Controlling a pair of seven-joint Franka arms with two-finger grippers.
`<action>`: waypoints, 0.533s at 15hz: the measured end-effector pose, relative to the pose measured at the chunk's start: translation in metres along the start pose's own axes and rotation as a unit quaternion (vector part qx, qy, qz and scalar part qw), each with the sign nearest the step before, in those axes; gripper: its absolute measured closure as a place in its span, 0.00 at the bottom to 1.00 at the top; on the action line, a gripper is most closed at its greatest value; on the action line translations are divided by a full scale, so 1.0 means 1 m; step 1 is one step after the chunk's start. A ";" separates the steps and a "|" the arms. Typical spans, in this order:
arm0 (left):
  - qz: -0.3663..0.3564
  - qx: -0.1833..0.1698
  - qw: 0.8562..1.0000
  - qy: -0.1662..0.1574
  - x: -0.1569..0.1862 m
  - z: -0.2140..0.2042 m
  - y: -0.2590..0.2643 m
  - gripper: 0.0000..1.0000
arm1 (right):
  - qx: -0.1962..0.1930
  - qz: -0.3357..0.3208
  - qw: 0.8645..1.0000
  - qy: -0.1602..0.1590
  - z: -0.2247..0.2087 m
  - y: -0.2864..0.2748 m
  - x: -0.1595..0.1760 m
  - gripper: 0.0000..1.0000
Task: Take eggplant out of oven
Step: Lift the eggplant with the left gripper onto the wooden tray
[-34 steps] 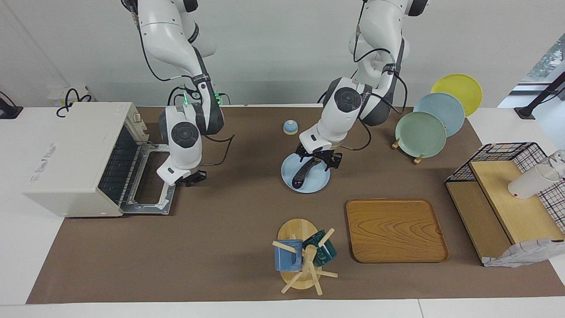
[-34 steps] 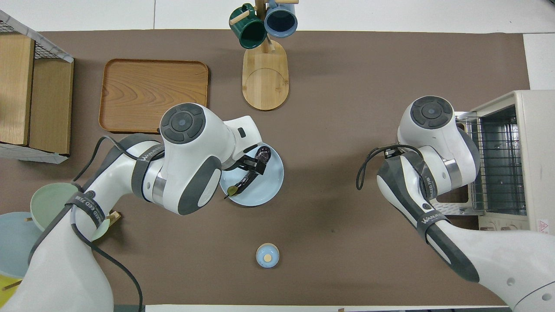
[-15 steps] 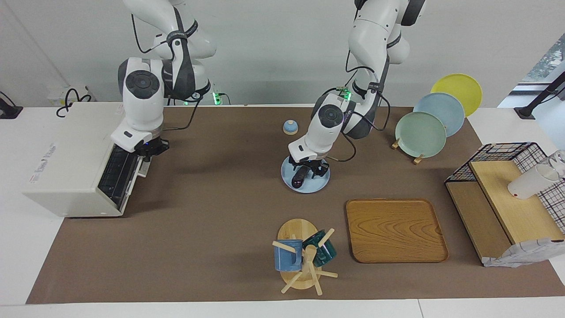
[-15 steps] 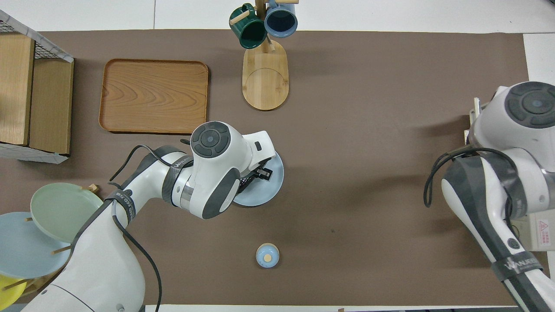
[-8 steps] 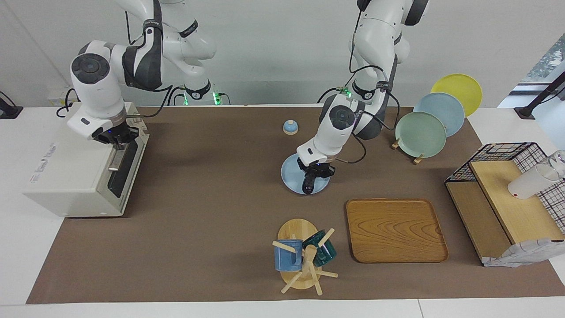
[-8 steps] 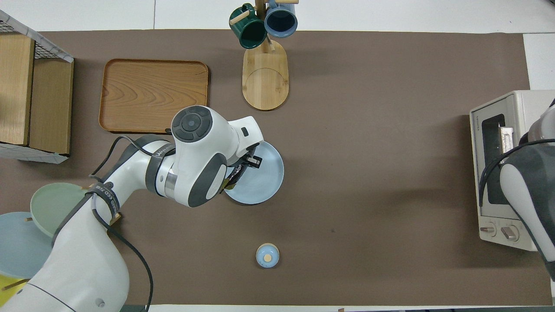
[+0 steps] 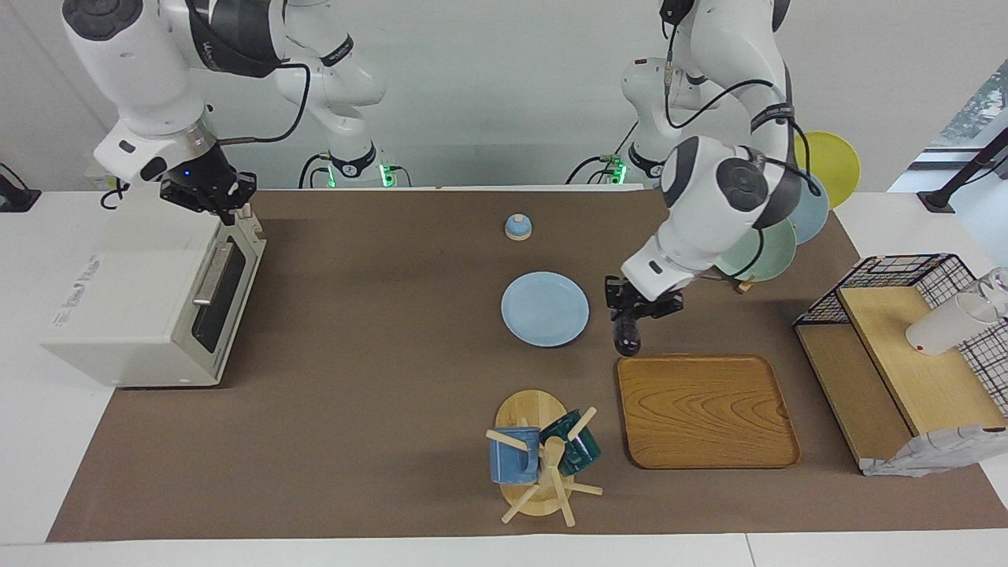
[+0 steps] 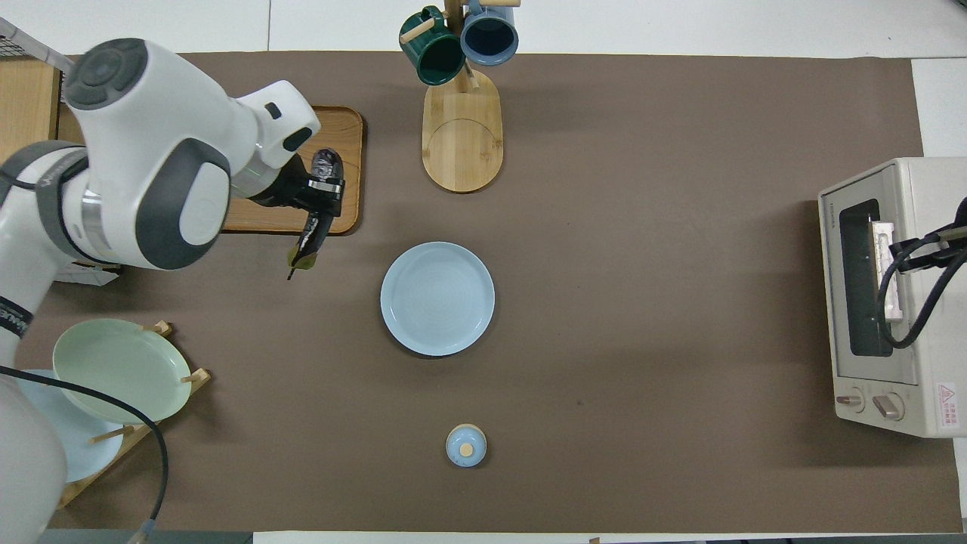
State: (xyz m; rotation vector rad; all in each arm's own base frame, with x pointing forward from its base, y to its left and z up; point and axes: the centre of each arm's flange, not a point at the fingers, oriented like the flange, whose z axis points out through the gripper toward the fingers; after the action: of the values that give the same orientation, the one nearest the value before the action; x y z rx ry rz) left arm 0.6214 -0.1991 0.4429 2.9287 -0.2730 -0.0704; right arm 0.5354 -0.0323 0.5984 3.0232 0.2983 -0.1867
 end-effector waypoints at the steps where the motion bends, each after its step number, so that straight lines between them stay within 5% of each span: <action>1: -0.013 -0.001 1.000 -0.002 0.004 0.001 -0.018 0.70 | 0.003 0.001 1.000 -0.003 0.002 0.001 0.001 0.93; 8: -0.089 0.014 0.996 0.004 0.055 0.033 -0.122 0.70 | 0.039 0.022 0.999 -0.016 0.008 -0.006 0.003 0.22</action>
State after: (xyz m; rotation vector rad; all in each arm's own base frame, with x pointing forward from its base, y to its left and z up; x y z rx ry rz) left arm 0.6949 -0.0983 0.3843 2.9740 -0.0100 -0.0802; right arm 0.5368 -0.0271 0.5894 3.0965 0.2282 -0.2481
